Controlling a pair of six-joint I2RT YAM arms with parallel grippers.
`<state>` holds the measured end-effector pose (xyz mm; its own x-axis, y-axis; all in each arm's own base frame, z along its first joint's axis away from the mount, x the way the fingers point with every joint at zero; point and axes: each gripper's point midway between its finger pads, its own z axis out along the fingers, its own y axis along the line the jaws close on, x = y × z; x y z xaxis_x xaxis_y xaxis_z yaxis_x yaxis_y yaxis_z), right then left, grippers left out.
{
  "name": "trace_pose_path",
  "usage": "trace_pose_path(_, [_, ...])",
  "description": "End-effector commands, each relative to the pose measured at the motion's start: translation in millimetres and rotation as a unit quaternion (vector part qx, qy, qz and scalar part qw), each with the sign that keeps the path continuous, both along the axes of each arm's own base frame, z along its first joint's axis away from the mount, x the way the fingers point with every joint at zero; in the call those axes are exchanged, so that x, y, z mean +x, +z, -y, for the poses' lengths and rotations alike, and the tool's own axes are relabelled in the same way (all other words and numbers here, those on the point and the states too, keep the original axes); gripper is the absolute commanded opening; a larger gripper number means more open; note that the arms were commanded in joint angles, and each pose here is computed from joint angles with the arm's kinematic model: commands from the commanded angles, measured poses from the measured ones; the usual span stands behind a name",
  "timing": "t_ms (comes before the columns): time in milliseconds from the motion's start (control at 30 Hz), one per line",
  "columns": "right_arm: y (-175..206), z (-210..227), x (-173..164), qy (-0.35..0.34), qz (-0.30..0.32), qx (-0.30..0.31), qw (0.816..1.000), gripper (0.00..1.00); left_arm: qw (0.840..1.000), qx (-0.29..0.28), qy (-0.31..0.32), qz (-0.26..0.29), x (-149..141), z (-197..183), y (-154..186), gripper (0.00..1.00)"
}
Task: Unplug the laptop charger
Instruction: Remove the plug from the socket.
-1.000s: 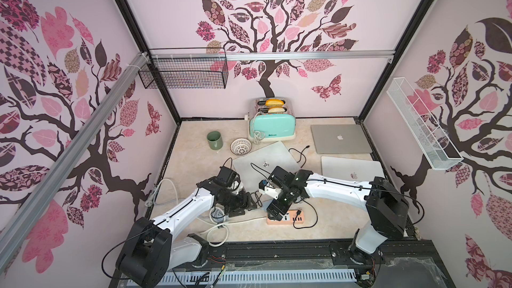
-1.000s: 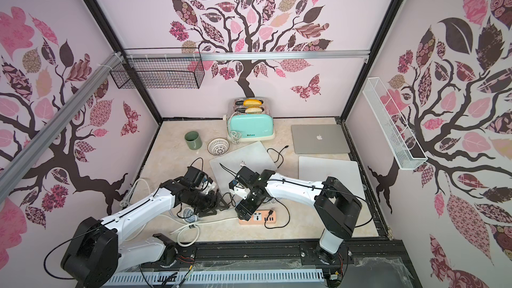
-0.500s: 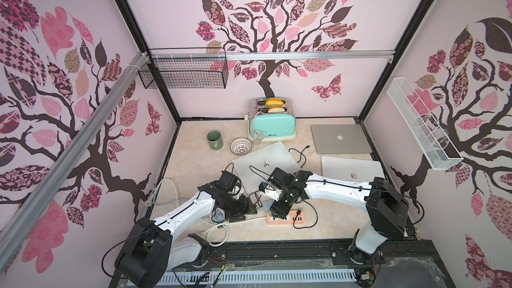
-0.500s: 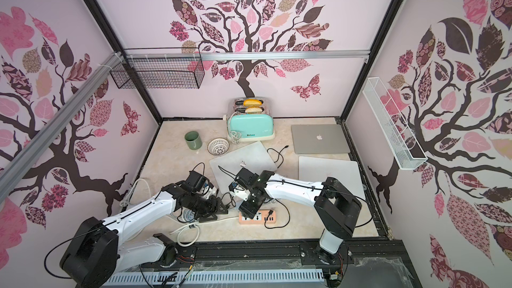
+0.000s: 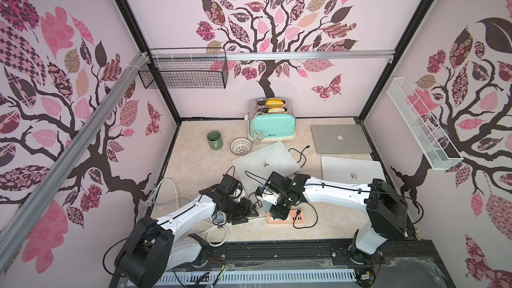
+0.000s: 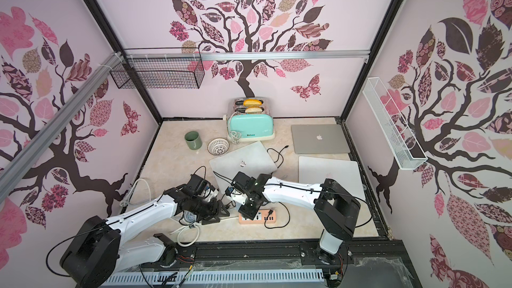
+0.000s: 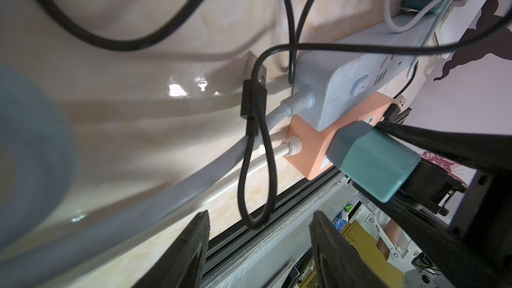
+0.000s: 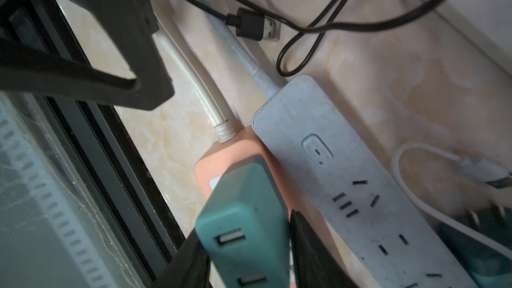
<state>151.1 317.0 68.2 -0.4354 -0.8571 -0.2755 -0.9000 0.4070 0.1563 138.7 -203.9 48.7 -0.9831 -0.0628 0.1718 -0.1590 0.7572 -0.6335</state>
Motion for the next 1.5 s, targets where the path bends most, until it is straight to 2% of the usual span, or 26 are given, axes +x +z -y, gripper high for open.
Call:
trace_pose_path(0, [17.2,-14.8,7.9,0.0,0.023,0.03,0.999,0.41,1.0,-0.023,-0.001,0.021,9.6,9.8,4.9,0.61])
trace_pose_path(133, [18.3,-14.7,8.4,-0.005,0.025,0.032,0.999,0.31,0.999,-0.031,0.001,0.026,12.3,12.5,3.2,0.6])
trace_pose_path(433, [25.5,-11.4,19.2,-0.018,0.06,0.031,0.998,0.29,0.999,-0.03,-0.013,0.025,9.0,13.8,-4.0,0.59])
trace_pose_path(633, [25.9,-16.2,24.2,-0.045,0.063,0.043,0.996,0.23,0.999,-0.035,-0.023,0.031,8.2,17.2,-7.2,0.6])
trace_pose_path(900, [31.9,-27.9,27.5,-0.068,0.06,0.078,0.993,0.21,0.998,-0.017,-0.028,0.051,13.3,14.8,-13.1,0.63])
trace_pose_path(1167, [28.5,-27.4,26.9,-0.061,0.06,0.073,0.994,0.2,0.997,-0.021,-0.028,0.066,19.4,18.1,-7.2,0.64])
trace_pose_path(1467, [35.2,-30.6,29.1,-0.064,0.065,0.086,0.992,0.17,0.998,0.02,-0.02,0.061,23.6,10.0,-18.3,0.64])
